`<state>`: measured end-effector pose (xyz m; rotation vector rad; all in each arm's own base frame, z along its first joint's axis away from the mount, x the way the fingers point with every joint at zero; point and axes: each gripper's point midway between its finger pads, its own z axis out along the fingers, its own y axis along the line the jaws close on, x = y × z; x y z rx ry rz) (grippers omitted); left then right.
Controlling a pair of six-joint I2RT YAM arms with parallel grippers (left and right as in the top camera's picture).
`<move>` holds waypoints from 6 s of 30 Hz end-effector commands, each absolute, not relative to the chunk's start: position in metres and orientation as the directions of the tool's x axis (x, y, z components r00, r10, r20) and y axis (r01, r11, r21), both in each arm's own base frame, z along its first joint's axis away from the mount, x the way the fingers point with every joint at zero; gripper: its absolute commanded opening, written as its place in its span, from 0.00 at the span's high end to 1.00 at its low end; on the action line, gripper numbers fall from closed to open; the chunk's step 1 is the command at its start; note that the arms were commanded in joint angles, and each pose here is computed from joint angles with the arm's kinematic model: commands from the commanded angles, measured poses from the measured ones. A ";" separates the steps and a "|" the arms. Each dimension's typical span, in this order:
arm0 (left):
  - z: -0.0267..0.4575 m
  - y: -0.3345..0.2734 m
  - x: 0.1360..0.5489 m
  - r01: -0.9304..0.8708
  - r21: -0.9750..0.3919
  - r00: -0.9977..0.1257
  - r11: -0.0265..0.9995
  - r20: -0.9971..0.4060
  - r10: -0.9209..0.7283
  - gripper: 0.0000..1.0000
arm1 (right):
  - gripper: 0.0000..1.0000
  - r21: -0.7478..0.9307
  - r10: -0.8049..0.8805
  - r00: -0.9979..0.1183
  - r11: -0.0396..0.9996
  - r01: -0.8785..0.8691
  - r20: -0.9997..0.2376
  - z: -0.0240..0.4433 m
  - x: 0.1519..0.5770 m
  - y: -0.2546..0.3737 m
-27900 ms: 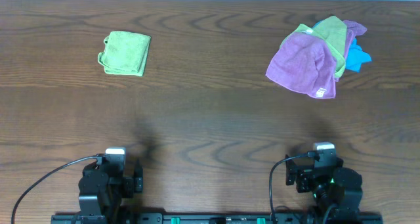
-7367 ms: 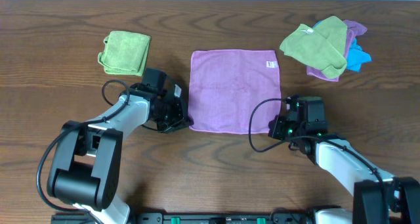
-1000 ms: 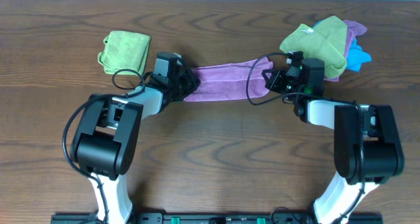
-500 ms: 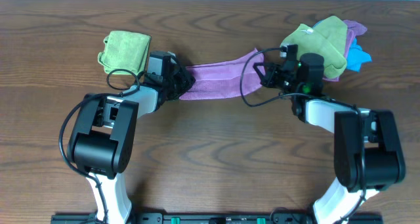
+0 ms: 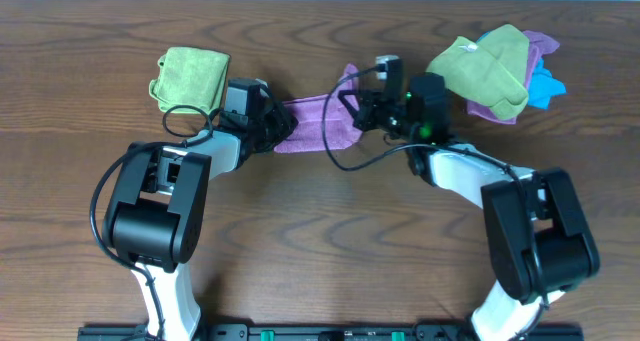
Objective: Fold the cloth
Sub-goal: 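Move the right gripper's end of the strip toward the left gripper, then lower the right end onto the left end, folding the strip in half, then open the right gripper and retract the right arm to rest, then carry the folded pink cloth with the left gripper toward the green cloth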
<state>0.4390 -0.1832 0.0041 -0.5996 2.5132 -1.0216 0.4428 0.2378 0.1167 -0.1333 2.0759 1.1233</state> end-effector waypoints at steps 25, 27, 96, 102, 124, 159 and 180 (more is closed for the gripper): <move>0.059 -0.187 0.445 -0.059 -0.759 -0.861 0.649 -0.291 -0.418 0.94 | 0.99 0.605 0.161 -0.685 0.637 -0.478 -0.711 0.133 0.437 0.280; 0.067 -0.180 0.446 -0.058 -0.758 -0.853 0.650 -0.301 -0.426 0.94 | 0.99 0.604 0.162 -0.685 0.639 -0.477 -0.711 0.133 0.437 0.280; 0.126 -0.083 0.445 -0.115 -0.679 -0.751 0.725 -0.418 -0.510 0.94 | 0.51 0.638 -0.074 -0.765 0.503 -0.583 -0.640 0.083 0.405 0.375; 0.128 -0.074 0.444 -0.122 -0.701 -0.754 0.703 -0.395 -0.525 0.94 | 0.48 0.618 -0.043 -0.733 0.507 -0.601 -0.679 0.106 0.418 0.366; 0.099 -0.079 0.393 -0.317 -0.726 -0.836 0.610 -0.090 -0.541 0.04 | 0.01 0.321 -0.214 -0.664 0.744 -0.586 -0.716 0.215 0.375 0.209; 0.042 -0.123 0.374 -0.411 -0.693 -0.831 0.592 0.017 -0.557 0.04 | 0.01 0.372 0.079 -0.656 0.871 -0.321 -0.751 0.177 0.198 0.095; 0.018 -0.158 0.375 -0.398 -0.663 -0.845 0.634 -0.003 -0.534 0.05 | 0.01 0.375 0.077 -0.668 0.872 -0.315 -0.741 0.174 0.196 0.095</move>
